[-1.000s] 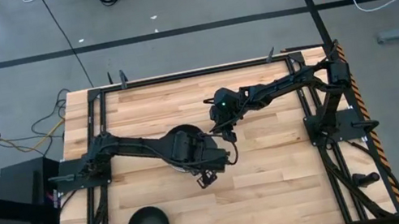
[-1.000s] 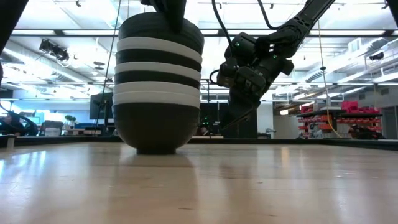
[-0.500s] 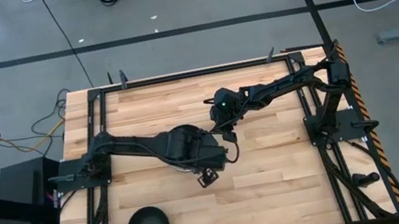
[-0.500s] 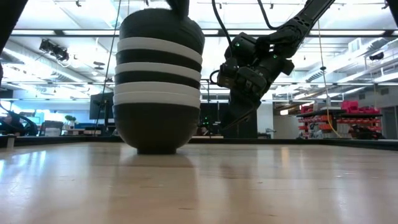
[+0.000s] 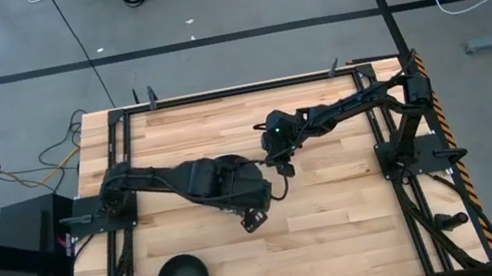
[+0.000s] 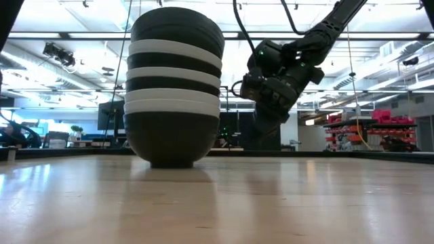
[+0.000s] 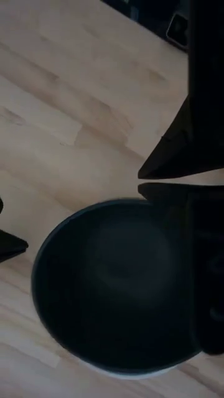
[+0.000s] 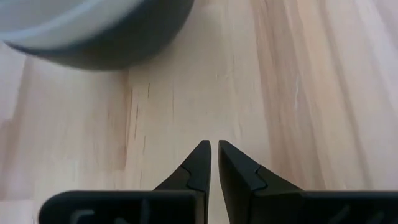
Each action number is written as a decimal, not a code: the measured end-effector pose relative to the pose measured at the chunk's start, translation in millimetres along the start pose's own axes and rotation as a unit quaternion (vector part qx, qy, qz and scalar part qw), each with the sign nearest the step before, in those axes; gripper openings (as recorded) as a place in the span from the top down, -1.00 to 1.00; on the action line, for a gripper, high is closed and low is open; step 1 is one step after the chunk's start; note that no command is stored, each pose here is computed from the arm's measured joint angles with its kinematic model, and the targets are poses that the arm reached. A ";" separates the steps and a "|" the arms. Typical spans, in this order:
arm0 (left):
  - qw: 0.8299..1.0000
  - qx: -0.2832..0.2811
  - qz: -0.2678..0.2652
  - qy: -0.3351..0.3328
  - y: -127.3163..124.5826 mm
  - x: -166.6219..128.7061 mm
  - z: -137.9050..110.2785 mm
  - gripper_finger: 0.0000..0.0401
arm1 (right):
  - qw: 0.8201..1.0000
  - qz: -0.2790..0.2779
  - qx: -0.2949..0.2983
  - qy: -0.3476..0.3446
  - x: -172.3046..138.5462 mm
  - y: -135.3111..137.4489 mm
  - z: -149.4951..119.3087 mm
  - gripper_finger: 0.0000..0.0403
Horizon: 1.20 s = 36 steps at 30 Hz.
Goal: Nest bowls inside each other
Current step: Stack the black bowl on top of the black bowls
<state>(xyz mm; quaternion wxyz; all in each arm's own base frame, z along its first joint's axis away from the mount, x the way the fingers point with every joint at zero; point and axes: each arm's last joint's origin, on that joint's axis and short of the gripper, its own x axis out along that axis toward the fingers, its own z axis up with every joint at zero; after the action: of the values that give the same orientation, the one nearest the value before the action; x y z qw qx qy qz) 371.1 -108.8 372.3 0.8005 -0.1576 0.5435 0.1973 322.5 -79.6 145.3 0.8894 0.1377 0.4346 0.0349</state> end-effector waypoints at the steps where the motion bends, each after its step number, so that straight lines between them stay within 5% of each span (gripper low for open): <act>1: 1.000 -0.001 -0.004 0.001 -2.5 -2.0 -3.0 0.88 | 1.000 0.000 0.001 0.003 0.6 -0.2 -2.2 0.81; 18: 0.998 -0.024 -0.053 0.036 -76.3 -25.1 -96.1 0.96 | 1.000 0.002 -0.015 0.020 4.1 0.4 -15.3 0.95; 26: 0.996 -0.043 -0.015 0.083 -109.8 10.8 -130.0 0.92 | 0.999 0.013 -0.017 0.024 7.5 10.6 -15.4 0.93; 36: 0.961 -0.095 0.112 0.236 -97.9 74.3 -171.6 0.88 | 0.998 0.028 -0.044 0.030 12.1 25.9 -16.6 0.92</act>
<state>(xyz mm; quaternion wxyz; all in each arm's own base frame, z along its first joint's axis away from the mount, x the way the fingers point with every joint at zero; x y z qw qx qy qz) 304.8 -263.6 245.1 0.6039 -0.2135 0.7095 0.2938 318.5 -49.0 133.5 0.8798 0.1094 0.4551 0.0829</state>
